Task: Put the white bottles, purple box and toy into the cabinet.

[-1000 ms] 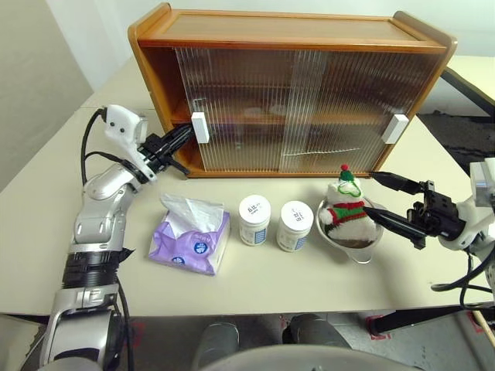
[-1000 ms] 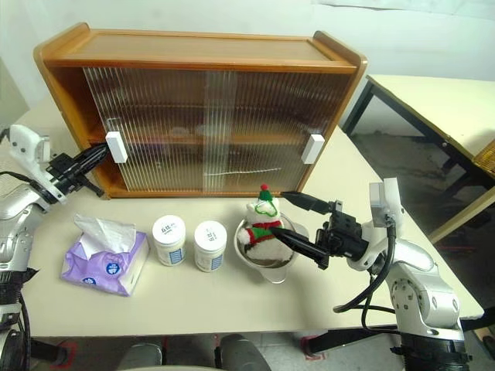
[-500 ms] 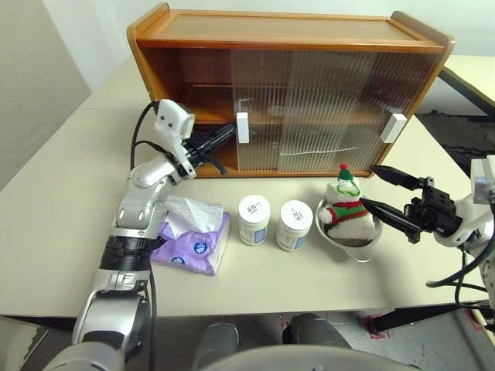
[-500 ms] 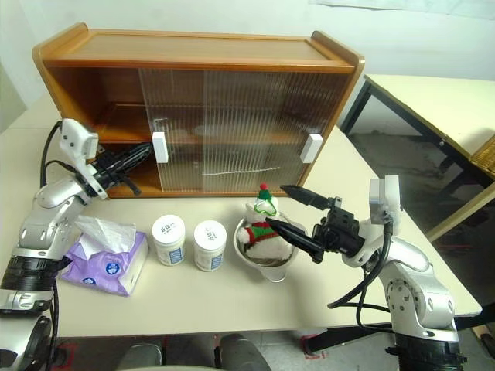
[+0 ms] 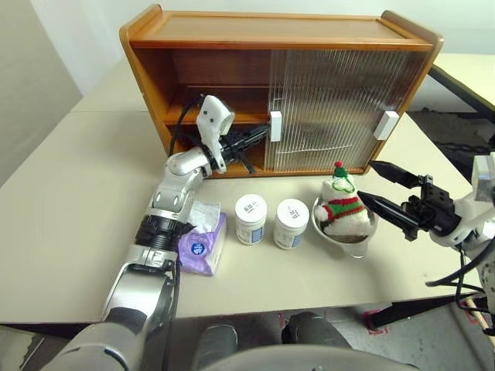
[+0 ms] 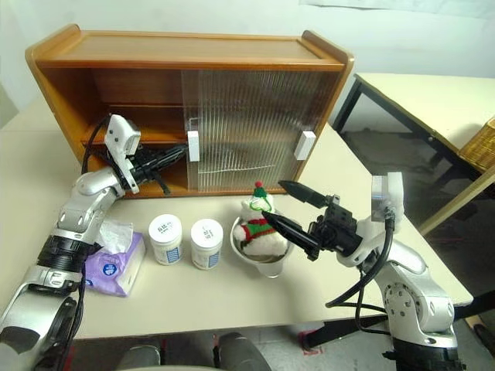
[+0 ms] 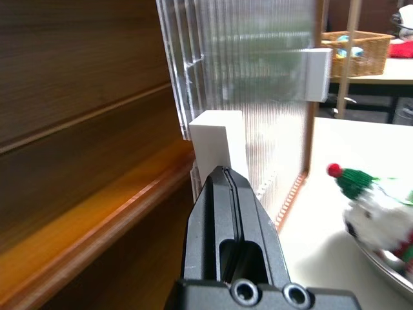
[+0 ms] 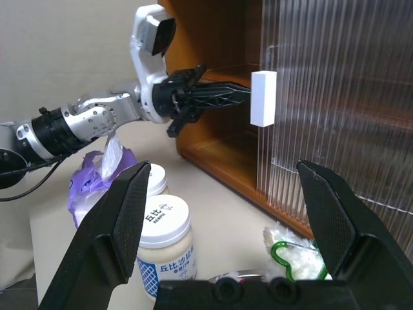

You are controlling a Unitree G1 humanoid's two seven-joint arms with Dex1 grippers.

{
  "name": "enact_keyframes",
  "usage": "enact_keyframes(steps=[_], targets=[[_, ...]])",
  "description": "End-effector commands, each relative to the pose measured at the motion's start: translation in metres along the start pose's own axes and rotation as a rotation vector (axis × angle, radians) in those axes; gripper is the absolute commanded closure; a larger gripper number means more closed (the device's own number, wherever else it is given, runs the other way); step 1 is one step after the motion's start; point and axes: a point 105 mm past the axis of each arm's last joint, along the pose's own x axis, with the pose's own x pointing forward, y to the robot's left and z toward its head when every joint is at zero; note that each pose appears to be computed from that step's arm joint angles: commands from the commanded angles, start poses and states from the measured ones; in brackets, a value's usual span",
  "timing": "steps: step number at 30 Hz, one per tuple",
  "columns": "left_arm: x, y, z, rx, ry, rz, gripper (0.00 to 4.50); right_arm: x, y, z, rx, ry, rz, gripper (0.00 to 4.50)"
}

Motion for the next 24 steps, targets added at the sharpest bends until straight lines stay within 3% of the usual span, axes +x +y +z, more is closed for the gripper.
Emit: enact_keyframes(steps=[1,6,13,18,24], targets=[[0.011,-0.012,0.002,0.029,-0.004,-0.061,4.46,0.001,0.003,0.0,0.006,0.001,0.006,0.0],[0.001,-0.006,0.009,0.036,-0.017,-0.03,4.46,0.002,0.004,-0.001,0.004,0.006,0.012,0.0],[-0.057,0.022,0.031,-0.038,0.002,0.077,4.46,0.007,0.004,-0.004,0.011,0.012,0.04,0.0],[-0.107,0.04,0.051,-0.293,-0.043,0.163,2.79,0.015,0.002,-0.009,0.025,0.022,0.082,0.0],[-0.193,0.028,0.013,-0.535,0.26,0.238,0.6,0.02,-0.001,-0.01,0.03,0.022,0.113,0.0]])
